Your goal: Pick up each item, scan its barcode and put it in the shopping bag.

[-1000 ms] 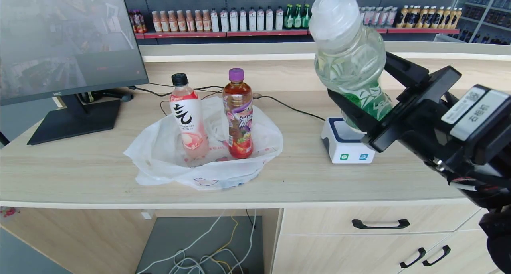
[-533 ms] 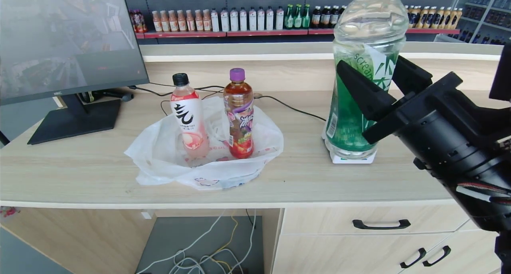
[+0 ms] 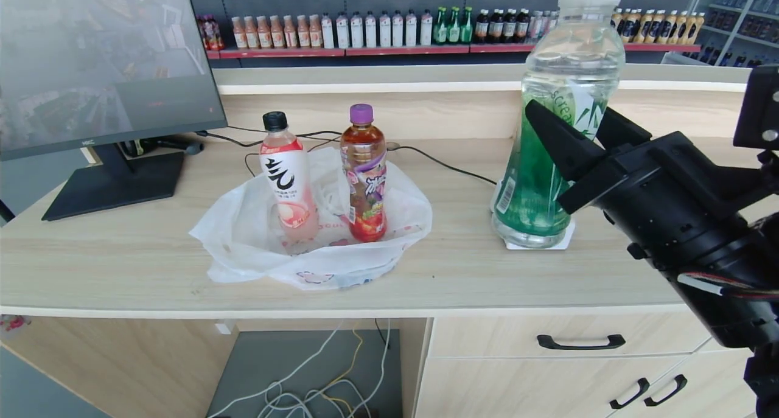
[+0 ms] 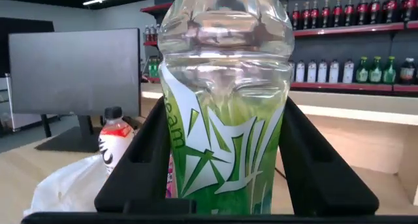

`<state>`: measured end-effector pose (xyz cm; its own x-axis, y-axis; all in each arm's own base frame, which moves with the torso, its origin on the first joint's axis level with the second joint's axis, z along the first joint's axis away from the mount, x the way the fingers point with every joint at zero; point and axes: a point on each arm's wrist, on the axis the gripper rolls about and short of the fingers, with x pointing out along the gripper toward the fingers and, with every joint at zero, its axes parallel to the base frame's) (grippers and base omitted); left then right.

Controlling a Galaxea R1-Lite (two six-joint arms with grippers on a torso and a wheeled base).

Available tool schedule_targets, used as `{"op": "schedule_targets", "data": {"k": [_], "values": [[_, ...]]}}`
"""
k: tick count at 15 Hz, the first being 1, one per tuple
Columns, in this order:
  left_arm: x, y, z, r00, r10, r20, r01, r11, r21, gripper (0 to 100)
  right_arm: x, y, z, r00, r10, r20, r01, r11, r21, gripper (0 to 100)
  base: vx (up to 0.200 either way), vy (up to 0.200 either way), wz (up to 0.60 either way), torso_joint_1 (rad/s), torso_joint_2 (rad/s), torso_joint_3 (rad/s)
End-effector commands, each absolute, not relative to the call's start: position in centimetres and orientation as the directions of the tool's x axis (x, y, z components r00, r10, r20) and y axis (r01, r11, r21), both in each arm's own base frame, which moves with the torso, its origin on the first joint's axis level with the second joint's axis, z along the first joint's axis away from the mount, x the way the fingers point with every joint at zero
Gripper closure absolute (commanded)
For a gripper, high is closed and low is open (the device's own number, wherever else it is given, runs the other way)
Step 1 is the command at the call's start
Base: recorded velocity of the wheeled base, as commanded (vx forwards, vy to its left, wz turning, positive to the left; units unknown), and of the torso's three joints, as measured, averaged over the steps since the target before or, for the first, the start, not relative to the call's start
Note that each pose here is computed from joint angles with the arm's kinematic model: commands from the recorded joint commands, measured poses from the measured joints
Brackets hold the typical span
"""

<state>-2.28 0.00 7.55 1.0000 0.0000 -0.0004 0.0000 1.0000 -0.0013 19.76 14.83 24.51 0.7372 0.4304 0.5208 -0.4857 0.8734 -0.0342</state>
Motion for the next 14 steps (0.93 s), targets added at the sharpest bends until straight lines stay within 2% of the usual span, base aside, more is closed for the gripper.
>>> {"op": "schedule_targets", "data": {"k": [1,6,14], "values": [[-2.3,0.0,7.5,1.000,0.000,0.000,0.000,1.000,-0.002,0,19.1,13.7,23.9,0.757,0.419,0.502,-0.470,0.882,-0.029,100,0.000,0.000,0.00,0.000,0.00,0.000],[-2.3,0.0,7.5,1.000,0.000,0.000,0.000,1.000,0.000,0,21.4,15.6,22.3,0.776,0.444,0.448,-0.480,0.877,-0.037,100,0.000,0.000,0.00,0.000,0.00,0.000],[-2.3,0.0,7.5,1.000,0.000,0.000,0.000,1.000,-0.003,0,22.4,17.6,23.7,0.737,0.449,0.506,-0.515,0.857,-0.009,100,0.000,0.000,0.00,0.000,0.00,0.000]]}}
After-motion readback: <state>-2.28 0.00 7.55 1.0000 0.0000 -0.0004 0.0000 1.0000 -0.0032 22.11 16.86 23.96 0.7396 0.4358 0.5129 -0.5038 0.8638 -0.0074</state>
